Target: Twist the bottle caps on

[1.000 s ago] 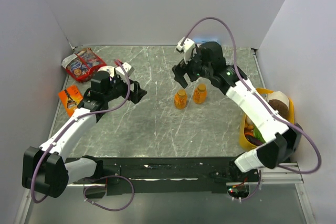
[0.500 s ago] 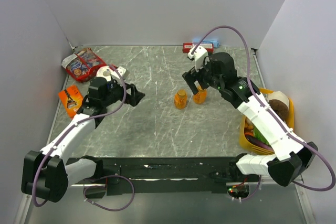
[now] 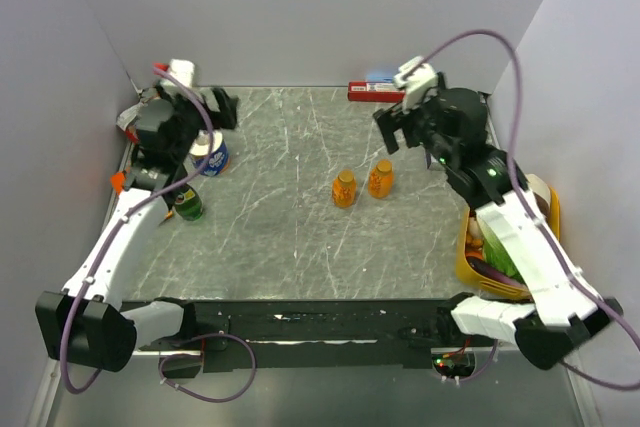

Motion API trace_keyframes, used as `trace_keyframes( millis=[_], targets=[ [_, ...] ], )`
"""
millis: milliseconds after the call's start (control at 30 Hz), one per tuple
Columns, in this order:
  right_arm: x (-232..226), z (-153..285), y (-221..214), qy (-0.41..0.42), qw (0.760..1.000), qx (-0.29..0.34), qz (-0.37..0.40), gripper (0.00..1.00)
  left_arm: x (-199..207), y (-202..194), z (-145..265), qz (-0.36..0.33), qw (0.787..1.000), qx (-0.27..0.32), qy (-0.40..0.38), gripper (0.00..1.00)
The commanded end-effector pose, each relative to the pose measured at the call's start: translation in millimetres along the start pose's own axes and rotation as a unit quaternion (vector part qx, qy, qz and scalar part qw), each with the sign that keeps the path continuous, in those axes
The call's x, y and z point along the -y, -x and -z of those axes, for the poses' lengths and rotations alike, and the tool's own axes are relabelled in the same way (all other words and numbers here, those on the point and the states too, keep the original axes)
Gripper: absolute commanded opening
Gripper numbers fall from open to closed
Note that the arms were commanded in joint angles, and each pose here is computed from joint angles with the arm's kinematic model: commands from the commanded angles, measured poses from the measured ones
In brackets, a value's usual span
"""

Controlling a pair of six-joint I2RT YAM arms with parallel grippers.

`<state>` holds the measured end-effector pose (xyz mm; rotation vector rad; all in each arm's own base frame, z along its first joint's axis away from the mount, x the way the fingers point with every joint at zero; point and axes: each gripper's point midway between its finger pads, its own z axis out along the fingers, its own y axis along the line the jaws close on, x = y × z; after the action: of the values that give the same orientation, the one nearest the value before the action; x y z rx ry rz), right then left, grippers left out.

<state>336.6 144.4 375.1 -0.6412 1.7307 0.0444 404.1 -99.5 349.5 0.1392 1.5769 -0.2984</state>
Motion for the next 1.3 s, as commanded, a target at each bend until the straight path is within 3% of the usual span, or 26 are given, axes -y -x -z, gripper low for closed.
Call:
trace_keyframes(
  millis=[0,133,333,467,600,667,733,933,1100,1267],
  targets=[
    [36,59,72,-0.064,0.987,0.147,-0.011,0.99,-51,93,14,0.040,0.983,0.130,0.122,0.96],
    [36,71,66,-0.075,0.982,0.170,-0.028,0.99,-59,100,27,0.018,0.980,0.141,0.138,0.96],
    [41,68,54,-0.097,0.982,0.146,-0.077,0.99,-59,61,41,0.027,0.986,0.104,0.130,0.96],
    [28,56,36,-0.075,0.986,0.122,-0.090,0.99,-50,-27,41,0.036,0.995,0.000,0.096,0.96],
    [-33,19,-39,0.054,0.997,0.053,0.031,0.99,-49,-90,55,0.009,0.997,-0.029,0.077,0.96],
    [-35,14,-62,0.048,0.996,0.025,0.068,0.99,-49,-95,65,0.001,0.997,0.011,0.074,0.96],
    [-36,13,-74,0.041,0.998,0.011,0.048,0.99,-43,-94,70,0.001,0.998,0.031,0.059,0.96],
    [-48,24,-55,0.096,0.993,0.018,0.067,0.99,-42,-72,60,0.040,0.996,0.045,0.064,0.96],
    [-18,36,-29,0.021,0.999,0.026,0.011,0.99,-60,-92,40,0.084,0.989,-0.023,0.121,0.96],
    [-3,44,-21,-0.018,0.999,0.041,0.008,0.99,-64,-91,33,0.094,0.986,-0.033,0.133,0.96]
  ],
)
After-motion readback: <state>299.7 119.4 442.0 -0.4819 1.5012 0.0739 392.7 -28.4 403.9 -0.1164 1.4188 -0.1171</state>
